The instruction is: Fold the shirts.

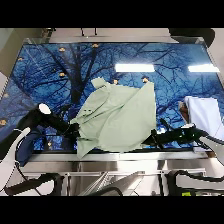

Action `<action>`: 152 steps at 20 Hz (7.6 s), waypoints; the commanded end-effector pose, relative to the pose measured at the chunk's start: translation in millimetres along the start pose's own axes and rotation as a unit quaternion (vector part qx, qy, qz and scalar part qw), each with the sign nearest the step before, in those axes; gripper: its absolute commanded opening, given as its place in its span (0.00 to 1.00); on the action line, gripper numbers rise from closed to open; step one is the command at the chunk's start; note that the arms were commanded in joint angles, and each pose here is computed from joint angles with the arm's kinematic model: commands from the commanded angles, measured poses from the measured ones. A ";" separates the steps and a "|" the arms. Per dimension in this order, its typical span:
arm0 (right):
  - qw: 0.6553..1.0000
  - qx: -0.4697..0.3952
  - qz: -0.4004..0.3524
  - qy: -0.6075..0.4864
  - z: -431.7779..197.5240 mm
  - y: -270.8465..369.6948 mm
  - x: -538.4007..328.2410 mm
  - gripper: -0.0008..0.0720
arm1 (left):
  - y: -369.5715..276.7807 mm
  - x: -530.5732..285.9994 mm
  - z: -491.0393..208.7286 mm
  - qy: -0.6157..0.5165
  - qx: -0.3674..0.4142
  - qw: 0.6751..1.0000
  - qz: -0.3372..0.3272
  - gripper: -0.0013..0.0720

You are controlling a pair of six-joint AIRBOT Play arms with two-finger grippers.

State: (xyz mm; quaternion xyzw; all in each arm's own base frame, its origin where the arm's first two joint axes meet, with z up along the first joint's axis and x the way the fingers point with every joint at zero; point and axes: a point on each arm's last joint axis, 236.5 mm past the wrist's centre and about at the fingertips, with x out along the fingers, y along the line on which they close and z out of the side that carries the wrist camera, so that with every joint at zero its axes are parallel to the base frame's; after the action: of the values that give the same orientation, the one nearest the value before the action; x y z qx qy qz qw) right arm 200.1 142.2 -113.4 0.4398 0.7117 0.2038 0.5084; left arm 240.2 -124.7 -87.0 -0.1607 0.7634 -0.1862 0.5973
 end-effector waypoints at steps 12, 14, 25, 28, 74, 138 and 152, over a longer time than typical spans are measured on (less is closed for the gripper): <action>0.890 -0.350 0.167 -0.238 -39.9 271.6 -198.2 0.03 | -72.8 -307.4 -0.7 -0.430 0.111 0.896 0.021 0.03; 0.788 -0.466 0.164 -0.367 -97.6 351.5 -278.0 0.03 | -107.0 -420.4 -49.9 -0.588 0.132 0.795 0.072 0.03; 0.552 -0.590 -0.044 -0.588 -210.0 451.2 -390.0 0.03 | -200.1 -550.3 -154.4 -0.725 0.265 0.591 0.234 0.03; 0.627 -0.582 -0.030 -0.518 -152.9 429.4 -371.8 0.03 | -199.8 -516.7 -57.5 -0.653 0.308 0.660 0.208 0.03; 0.951 -0.168 -0.189 -0.177 163.9 83.4 -209.8 0.55 | 47.4 -127.6 100.9 -0.026 0.037 0.990 0.137 0.96; 0.949 -0.218 -0.008 -0.228 266.9 122.4 -128.7 0.50 | 6.0 -138.1 288.8 -0.227 0.101 0.962 -0.114 0.97; 0.966 -0.182 -0.031 -0.181 281.3 76.3 -113.7 0.93 | -8.2 -220.7 241.3 -0.269 0.100 0.952 -0.104 0.96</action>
State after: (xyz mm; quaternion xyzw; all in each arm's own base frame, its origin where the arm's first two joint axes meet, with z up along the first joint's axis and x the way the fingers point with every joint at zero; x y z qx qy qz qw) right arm 504.8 32.6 -84.4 0.3448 0.5478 0.2291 0.7270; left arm 531.1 -41.7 46.9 -0.2274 0.5275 -0.2665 0.7740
